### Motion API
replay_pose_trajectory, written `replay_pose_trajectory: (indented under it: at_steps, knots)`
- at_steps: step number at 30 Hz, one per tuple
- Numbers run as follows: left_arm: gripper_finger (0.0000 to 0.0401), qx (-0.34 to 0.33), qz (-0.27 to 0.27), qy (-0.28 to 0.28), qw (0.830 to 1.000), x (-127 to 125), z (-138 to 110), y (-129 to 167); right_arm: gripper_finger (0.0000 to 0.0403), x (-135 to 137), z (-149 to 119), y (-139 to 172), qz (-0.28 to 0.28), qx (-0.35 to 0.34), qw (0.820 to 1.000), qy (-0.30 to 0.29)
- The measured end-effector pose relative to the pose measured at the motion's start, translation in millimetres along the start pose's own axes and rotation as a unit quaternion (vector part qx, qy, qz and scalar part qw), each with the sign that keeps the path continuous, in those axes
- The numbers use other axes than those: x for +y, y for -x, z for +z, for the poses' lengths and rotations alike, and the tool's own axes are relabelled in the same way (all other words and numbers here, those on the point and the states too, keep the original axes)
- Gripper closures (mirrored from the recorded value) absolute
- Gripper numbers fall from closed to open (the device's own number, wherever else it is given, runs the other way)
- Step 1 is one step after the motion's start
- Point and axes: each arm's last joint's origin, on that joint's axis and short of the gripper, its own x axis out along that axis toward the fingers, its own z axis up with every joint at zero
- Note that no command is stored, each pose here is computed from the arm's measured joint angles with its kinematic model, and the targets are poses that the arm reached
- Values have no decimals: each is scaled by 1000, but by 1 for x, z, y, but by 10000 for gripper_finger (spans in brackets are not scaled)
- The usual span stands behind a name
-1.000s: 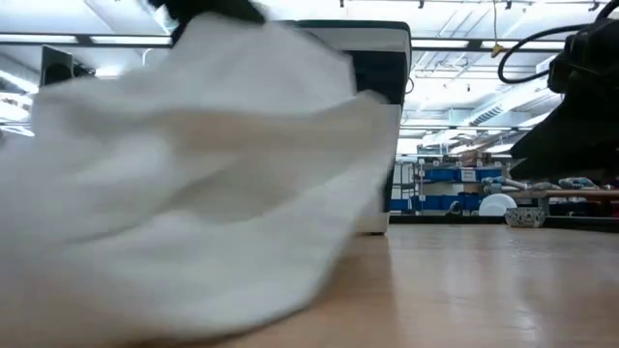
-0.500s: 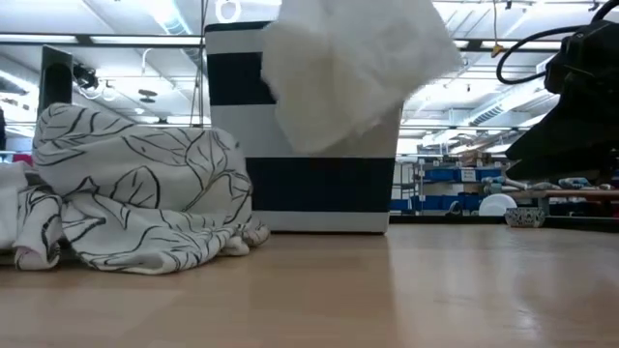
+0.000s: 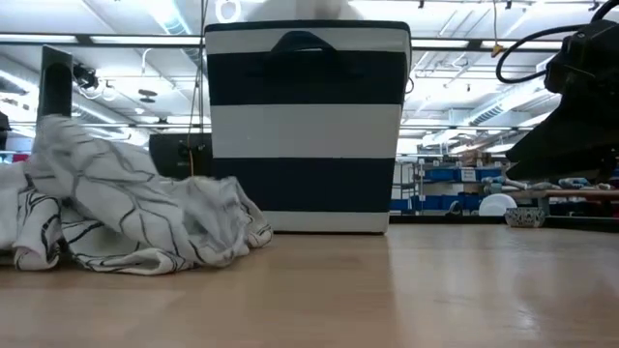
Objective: Sort clothes
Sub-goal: Put the white underwear into the blue bin, then put the white pattern shirt into the blue bin
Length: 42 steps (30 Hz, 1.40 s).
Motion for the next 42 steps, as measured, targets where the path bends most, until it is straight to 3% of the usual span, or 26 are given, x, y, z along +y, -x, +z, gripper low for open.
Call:
replay_pose_trajectory:
  at_steps: [3, 7, 16, 22, 26, 29, 32, 42]
  knots:
    - [400, 35, -34, 20, 999, 5, -10, -8, 192, 0, 0, 0, 0, 0, 1000, 5]
    - [389, 151, -92, 21, 984, -2, -47, -30, 192, 0, 0, 0, -1, 1, 1000, 8]
    - [363, 391, -45, 3, 919, -6, -170, -98, 192, 0, 0, 0, 2, 4, 1000, 7]
    - [316, 486, -8, 15, 874, 5, -248, -132, 193, 0, 0, 0, 2, 5, 1000, 4]
    - [276, 535, 4, 49, 844, 19, -283, -142, 195, 0, 0, 0, 2, 5, 1000, 4]
    - [260, 549, -11, 75, 832, 26, -288, -142, 196, 0, 0, 0, 2, 5, 1000, 4]
    - [259, 543, -17, 72, 836, 26, -278, -139, 199, 0, 0, 0, 2, 5, 1000, 4]
    - [263, 424, -70, 35, 902, 11, -161, -86, 213, 0, 0, 0, 2, 5, 1000, 7]
